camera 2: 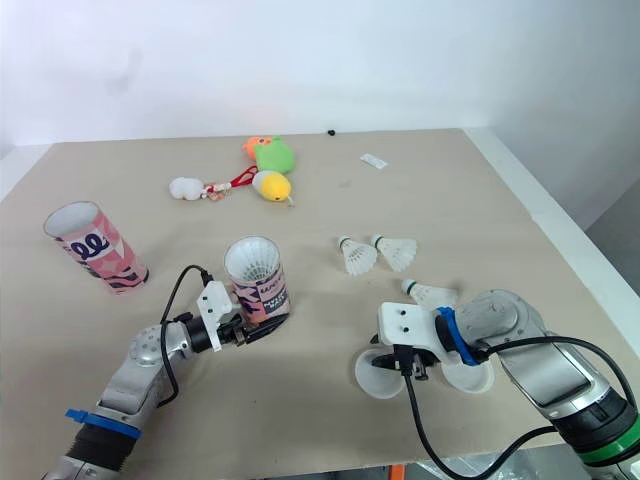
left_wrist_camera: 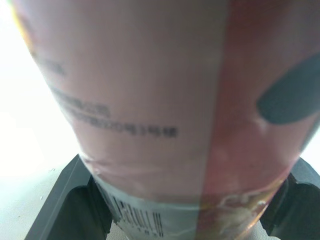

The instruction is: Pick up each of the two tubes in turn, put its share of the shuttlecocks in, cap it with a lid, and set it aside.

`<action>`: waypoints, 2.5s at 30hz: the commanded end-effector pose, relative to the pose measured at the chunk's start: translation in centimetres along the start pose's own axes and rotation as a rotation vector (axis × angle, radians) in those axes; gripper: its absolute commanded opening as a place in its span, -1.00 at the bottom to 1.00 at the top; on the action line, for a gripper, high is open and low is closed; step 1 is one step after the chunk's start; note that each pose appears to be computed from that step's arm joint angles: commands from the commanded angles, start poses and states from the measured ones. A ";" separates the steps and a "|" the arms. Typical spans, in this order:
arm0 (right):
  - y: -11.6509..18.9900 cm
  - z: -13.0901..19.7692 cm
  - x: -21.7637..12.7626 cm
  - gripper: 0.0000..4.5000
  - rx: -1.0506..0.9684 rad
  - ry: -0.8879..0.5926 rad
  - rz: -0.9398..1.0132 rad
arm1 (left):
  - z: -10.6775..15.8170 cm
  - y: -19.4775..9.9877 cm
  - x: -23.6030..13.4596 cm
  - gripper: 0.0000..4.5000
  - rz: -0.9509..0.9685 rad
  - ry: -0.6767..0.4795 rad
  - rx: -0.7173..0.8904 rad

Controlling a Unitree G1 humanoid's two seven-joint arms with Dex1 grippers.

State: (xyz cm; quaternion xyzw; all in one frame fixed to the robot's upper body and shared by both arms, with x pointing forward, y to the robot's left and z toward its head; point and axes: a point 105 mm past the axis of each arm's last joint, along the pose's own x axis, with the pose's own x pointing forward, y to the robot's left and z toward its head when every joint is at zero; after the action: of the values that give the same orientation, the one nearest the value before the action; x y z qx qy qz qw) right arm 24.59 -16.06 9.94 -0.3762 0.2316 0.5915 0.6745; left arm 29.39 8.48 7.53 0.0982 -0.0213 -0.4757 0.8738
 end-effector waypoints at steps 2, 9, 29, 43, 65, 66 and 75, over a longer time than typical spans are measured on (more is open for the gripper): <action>-0.4 -0.8 -0.1 -0.96 0.012 0.031 -0.015 | -2.1 -0.6 -0.3 0.33 -0.006 0.073 -0.048; -4.3 6.7 -3.5 -0.96 -0.004 -0.257 -0.105 | -2.3 -0.3 -0.5 0.33 0.007 0.080 -0.066; -8.6 22.3 -4.2 -0.96 -0.386 -0.415 -0.203 | -2.7 -0.1 -0.3 0.33 0.017 0.101 -0.062; -8.6 21.7 -1.9 -0.96 -0.514 -0.296 -0.213 | -2.9 0.1 -0.6 0.33 0.026 0.110 -0.050; -8.3 22.8 -1.1 -0.96 -0.612 -0.278 -0.220 | -3.1 0.1 -0.6 0.33 0.027 0.113 -0.051; -8.4 22.7 -1.1 -0.96 -0.617 -0.271 -0.222 | -3.1 0.1 -0.6 0.33 0.027 0.113 -0.052; -8.9 22.0 -2.0 -0.96 -0.698 -0.196 -0.253 | -3.1 0.1 -0.6 0.33 0.025 0.114 -0.050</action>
State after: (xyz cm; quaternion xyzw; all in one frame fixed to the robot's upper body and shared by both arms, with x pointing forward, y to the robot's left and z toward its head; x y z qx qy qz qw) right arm 30.03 -0.01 25.72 -0.5251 -0.0807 0.5979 0.6003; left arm 29.72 8.36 7.53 0.1021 -0.0225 -0.4732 0.8747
